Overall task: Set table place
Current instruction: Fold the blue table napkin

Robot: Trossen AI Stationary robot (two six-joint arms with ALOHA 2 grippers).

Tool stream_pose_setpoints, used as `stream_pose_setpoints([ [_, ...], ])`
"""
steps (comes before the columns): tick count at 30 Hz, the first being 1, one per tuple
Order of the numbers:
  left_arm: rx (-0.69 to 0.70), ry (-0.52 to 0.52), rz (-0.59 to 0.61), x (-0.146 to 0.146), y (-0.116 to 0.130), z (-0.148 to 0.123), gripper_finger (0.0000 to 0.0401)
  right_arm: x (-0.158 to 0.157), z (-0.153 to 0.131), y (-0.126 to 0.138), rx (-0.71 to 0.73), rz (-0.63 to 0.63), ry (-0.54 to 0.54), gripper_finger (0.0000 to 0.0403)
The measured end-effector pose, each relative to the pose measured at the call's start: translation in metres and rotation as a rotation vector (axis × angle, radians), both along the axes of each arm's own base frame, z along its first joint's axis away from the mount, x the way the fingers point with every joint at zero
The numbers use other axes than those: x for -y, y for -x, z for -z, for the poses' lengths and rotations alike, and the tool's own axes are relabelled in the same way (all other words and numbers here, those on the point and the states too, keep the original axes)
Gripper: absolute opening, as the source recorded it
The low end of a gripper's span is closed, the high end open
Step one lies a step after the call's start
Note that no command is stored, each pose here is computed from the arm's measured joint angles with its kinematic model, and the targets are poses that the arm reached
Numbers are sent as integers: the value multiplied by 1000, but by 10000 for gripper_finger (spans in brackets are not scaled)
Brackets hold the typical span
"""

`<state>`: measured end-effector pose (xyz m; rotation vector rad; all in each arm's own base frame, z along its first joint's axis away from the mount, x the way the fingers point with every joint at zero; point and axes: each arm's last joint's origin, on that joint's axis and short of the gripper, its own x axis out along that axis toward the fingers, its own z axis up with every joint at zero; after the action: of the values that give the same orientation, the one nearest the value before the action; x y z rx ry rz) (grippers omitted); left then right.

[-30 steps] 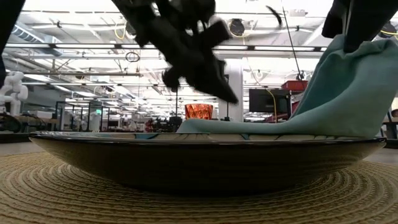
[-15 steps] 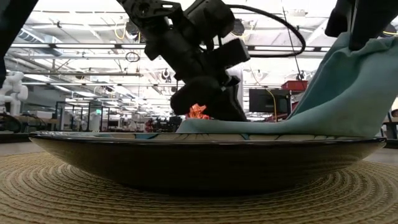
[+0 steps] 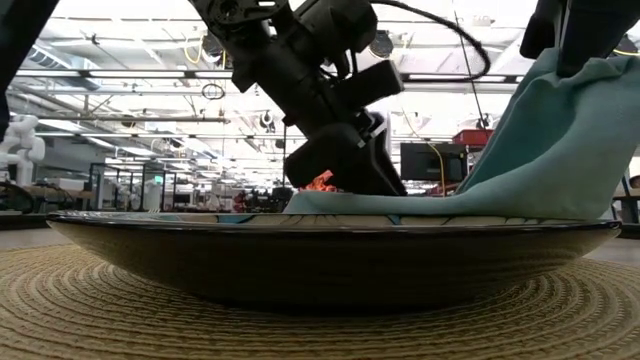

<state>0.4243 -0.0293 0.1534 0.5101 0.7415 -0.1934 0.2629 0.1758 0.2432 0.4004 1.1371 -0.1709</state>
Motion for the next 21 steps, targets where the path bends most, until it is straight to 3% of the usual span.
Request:
stream_pose_setpoints([
  [8,1,-41,56,8,0,1,169,0,0,0,2,0,-2,0],
  [15,-20,-53,36,4,-6,22,169,-1,0,-1,10,-3,-6,0],
  [21,-9,-74,23,6,-9,25,169,-1,-1,-1,12,-3,-9,0],
])
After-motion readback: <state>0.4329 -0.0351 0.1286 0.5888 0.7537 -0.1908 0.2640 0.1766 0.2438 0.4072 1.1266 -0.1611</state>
